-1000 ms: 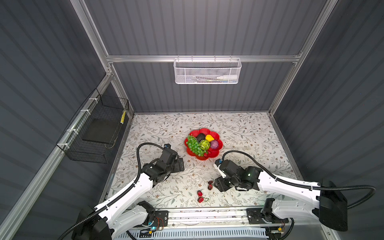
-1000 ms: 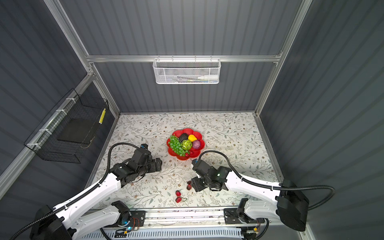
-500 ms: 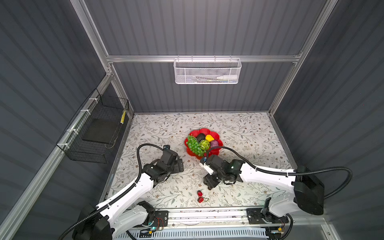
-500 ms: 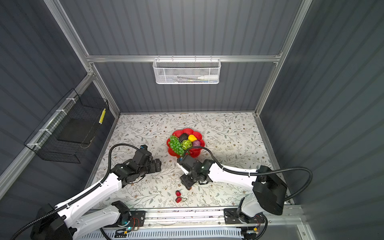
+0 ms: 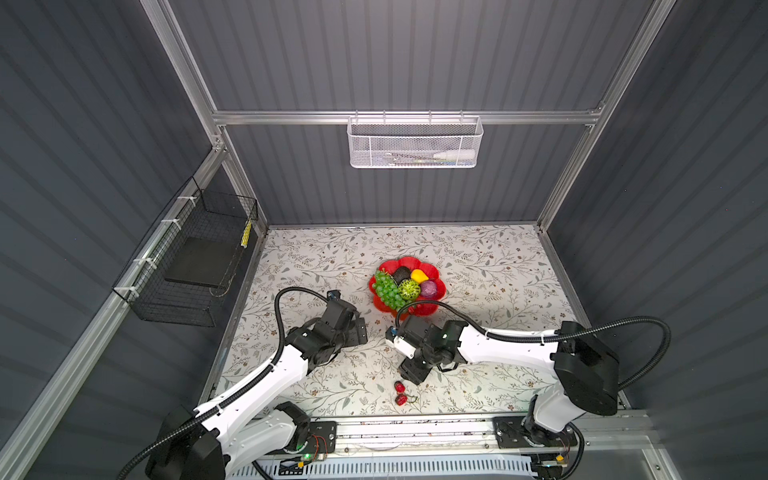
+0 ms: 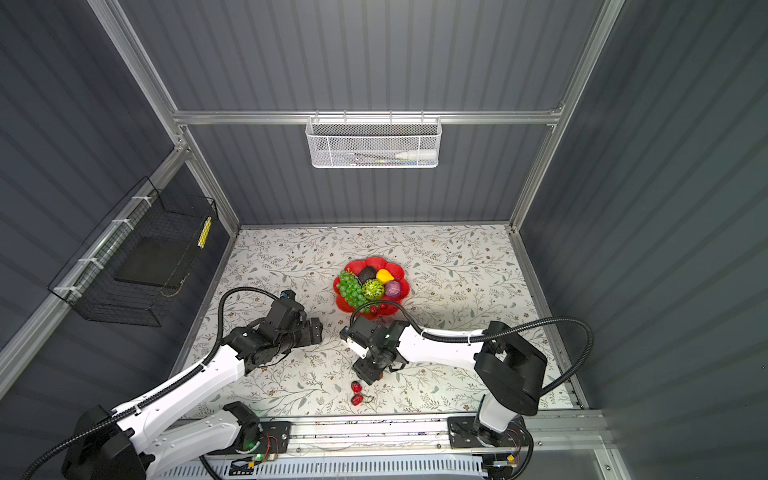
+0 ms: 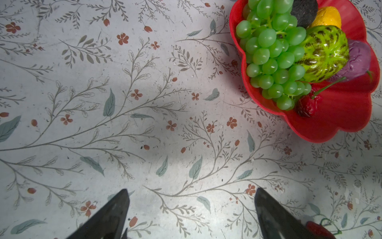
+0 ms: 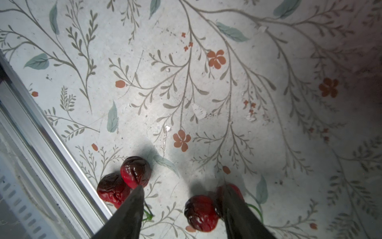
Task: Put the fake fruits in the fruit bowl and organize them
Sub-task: 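Lower the right gripper and close it on a pair of cherries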
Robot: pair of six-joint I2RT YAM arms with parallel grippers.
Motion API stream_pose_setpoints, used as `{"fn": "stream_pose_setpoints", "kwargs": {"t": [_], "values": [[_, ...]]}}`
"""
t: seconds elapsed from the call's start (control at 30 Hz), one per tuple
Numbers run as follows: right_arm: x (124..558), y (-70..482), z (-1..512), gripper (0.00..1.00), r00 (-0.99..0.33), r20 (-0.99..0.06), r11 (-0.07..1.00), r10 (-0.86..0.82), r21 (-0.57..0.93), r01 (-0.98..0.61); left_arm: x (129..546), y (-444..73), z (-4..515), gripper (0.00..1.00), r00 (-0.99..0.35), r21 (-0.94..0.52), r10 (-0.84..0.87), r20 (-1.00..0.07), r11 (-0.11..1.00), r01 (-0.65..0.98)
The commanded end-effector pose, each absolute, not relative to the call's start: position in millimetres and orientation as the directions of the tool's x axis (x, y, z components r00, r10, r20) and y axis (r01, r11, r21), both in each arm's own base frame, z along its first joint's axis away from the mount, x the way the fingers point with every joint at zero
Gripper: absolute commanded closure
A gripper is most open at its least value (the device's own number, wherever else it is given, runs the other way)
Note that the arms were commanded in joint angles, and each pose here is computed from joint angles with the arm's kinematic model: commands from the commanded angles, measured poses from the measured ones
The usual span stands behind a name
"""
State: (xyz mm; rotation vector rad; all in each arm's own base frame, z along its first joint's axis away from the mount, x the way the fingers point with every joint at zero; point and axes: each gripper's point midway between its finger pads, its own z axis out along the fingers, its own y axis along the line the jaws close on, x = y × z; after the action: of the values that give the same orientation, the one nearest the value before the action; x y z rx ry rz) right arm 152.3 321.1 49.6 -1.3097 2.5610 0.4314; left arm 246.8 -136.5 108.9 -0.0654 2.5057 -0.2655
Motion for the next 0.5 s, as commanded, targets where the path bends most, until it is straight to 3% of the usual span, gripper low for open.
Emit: {"fn": "stream_pose_setpoints", "kwargs": {"t": [0.0,0.47], "values": [[148,321,39,0.39,-0.557,-0.302,0.537,-0.774,0.153,-0.83,250,-134,108,0.05,-0.809,-0.2,-0.125,-0.574,0.98,-0.009],[156,306,26,0.42,-0.571,-0.265,0.572,-0.777,0.083,-0.816,251,-133,115,0.05,-0.801,-0.196,-0.124,-0.585,0.98,-0.009]]}}
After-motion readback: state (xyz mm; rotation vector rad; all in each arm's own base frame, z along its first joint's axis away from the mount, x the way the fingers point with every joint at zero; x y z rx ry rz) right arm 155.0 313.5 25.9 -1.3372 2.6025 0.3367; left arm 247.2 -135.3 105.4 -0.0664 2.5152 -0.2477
